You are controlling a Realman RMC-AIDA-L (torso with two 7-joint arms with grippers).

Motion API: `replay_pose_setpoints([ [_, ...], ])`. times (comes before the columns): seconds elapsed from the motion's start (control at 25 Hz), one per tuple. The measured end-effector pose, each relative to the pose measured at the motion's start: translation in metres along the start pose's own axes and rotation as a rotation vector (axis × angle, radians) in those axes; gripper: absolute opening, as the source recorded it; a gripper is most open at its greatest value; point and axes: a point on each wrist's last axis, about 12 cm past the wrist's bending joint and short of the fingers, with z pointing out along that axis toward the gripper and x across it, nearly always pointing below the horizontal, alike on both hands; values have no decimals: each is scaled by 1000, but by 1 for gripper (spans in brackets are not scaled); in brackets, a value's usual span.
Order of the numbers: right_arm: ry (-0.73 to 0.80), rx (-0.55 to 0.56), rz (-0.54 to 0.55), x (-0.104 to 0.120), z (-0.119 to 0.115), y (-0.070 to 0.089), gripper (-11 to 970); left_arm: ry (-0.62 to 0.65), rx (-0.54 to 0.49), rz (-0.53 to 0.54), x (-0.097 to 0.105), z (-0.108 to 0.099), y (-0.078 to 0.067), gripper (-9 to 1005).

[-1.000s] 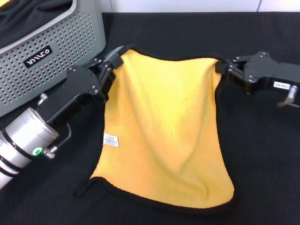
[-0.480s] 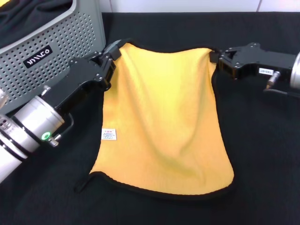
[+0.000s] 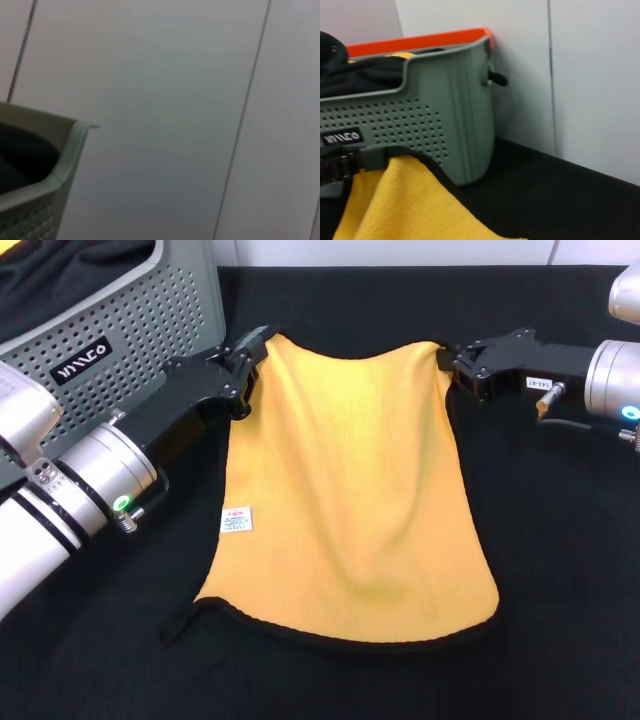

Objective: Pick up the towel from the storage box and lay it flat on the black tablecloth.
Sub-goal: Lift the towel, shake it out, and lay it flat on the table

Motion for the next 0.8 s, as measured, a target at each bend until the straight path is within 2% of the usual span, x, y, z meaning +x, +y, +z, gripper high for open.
replay_pose_setpoints([
  [0.28,26,40,10,0,6,-4,23,37,-84,-6,2,4,10,45],
  [0.8,64,65,0,-1,17,-5,24,99,-118,0,5,15,15,45],
])
